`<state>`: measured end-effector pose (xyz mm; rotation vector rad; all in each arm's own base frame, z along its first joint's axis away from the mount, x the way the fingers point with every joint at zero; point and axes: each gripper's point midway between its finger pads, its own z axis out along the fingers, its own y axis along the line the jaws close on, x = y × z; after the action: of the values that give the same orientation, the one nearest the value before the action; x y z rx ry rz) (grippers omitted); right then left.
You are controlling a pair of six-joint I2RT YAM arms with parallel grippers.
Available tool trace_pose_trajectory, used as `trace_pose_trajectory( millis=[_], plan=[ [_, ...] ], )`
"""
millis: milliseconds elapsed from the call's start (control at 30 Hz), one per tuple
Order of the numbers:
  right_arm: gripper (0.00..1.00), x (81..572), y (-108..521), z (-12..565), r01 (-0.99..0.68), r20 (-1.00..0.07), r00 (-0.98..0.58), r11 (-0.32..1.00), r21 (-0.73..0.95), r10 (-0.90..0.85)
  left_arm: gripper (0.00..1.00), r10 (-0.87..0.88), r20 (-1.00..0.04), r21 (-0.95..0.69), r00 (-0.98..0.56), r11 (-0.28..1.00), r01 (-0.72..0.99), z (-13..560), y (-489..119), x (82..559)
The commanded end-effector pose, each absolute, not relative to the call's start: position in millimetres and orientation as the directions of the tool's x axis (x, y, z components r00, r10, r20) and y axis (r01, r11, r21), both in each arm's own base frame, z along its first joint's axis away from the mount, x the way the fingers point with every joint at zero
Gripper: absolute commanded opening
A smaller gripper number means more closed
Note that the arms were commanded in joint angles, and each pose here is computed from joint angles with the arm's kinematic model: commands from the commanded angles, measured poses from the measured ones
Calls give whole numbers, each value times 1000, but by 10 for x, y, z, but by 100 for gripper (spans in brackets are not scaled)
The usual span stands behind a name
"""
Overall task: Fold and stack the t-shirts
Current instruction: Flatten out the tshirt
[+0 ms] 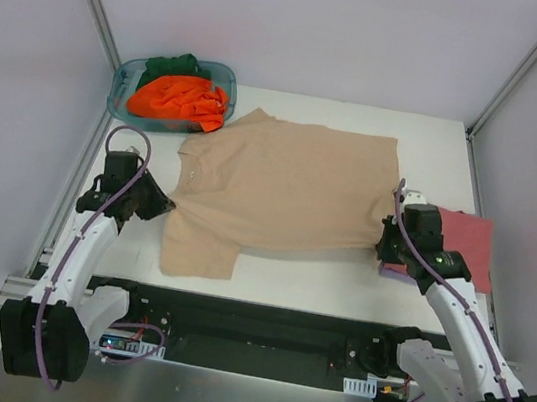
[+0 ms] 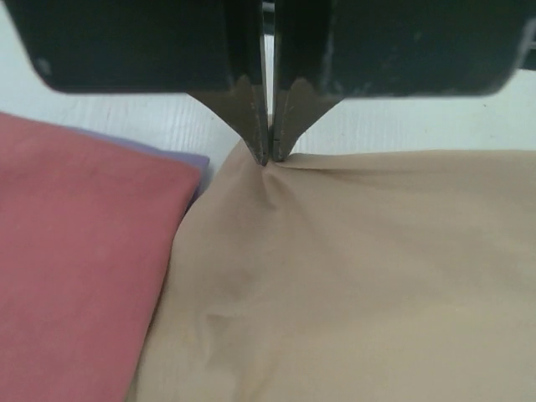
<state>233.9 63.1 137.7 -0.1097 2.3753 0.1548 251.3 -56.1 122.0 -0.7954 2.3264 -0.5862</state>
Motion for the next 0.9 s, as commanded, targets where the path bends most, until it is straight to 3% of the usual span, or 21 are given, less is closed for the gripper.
trace_pose_trajectory(
  millis=[0,200,400,500,567,667,700,733,800,867],
  plan=[
    [1,2291,711,1099,-62,-628,-777,986,154,49,0,-692,-447,-512,-567,717,-473,1168,-331,2728],
    [4,2181,814,694,-52,-485,-873,981,189,47,0,-696,-381,-385,-609,718,-580,764,-193,2870],
    [8,1821,1045,543,-50,-335,-941,961,271,45,0,-702,-378,-305,-604,710,-634,595,-66,2916],
    [18,1690,1064,507,-30,-277,-960,965,260,45,1,-707,-359,-298,-610,706,-643,541,-81,2903],
    [38,1703,971,519,-13,-287,-957,980,198,45,34,-711,-344,-312,-613,702,-640,539,-117,2888],
    [61,1788,940,672,-26,-343,-939,984,177,37,65,-718,-345,-382,-605,696,-608,689,-210,2869],
    [68,1826,973,756,-50,-374,-927,980,193,26,86,-717,-357,-410,-598,696,-590,775,-247,2858],
    [74,1856,1006,841,-75,-405,-914,975,210,17,99,-720,-369,-427,-588,693,-581,833,-255,2834],
    [94,1892,1080,984,-131,-460,-888,960,247,-3,99,-729,-405,-467,-552,684,-560,1006,-255,2784],
    [96,1894,1134,1102,-168,-499,-867,946,277,-8,99,-738,-421,-500,-528,674,-543,1111,-277,2684]
  ],
)
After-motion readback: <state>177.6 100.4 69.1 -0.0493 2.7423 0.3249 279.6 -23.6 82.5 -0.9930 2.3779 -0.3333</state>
